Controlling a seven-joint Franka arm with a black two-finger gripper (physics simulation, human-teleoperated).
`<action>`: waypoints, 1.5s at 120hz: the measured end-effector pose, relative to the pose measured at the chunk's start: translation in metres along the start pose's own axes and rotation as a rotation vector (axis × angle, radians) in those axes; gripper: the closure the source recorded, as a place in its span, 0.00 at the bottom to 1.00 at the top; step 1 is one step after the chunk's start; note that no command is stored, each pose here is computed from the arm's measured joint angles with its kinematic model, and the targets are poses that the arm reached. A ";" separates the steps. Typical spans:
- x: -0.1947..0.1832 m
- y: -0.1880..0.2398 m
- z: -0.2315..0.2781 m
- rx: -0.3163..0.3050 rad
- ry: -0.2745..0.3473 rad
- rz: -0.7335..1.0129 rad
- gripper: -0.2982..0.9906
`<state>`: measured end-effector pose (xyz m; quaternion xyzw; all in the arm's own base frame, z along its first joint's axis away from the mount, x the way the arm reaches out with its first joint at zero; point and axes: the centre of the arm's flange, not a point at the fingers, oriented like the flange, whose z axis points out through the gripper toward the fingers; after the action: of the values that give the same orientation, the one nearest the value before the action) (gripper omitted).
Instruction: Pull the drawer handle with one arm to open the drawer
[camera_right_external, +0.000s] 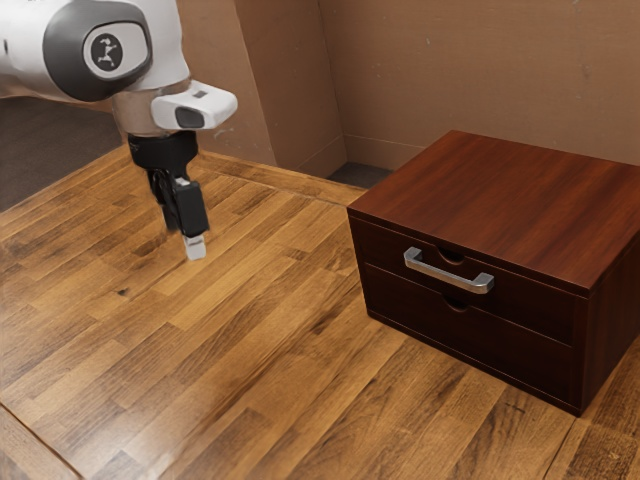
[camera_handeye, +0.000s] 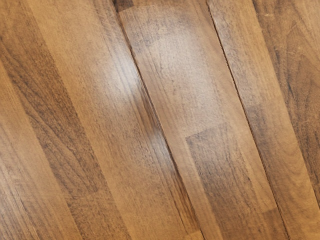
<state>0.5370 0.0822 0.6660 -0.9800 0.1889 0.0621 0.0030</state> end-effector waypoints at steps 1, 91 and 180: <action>0.000 -0.001 0.000 0.003 0.005 0.006 0.23; 0.072 0.228 0.000 0.280 0.301 1.006 0.23; 0.168 0.172 0.052 0.403 0.442 1.308 0.57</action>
<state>0.6218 -0.1378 0.5970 -0.6364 0.7412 -0.1848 0.1075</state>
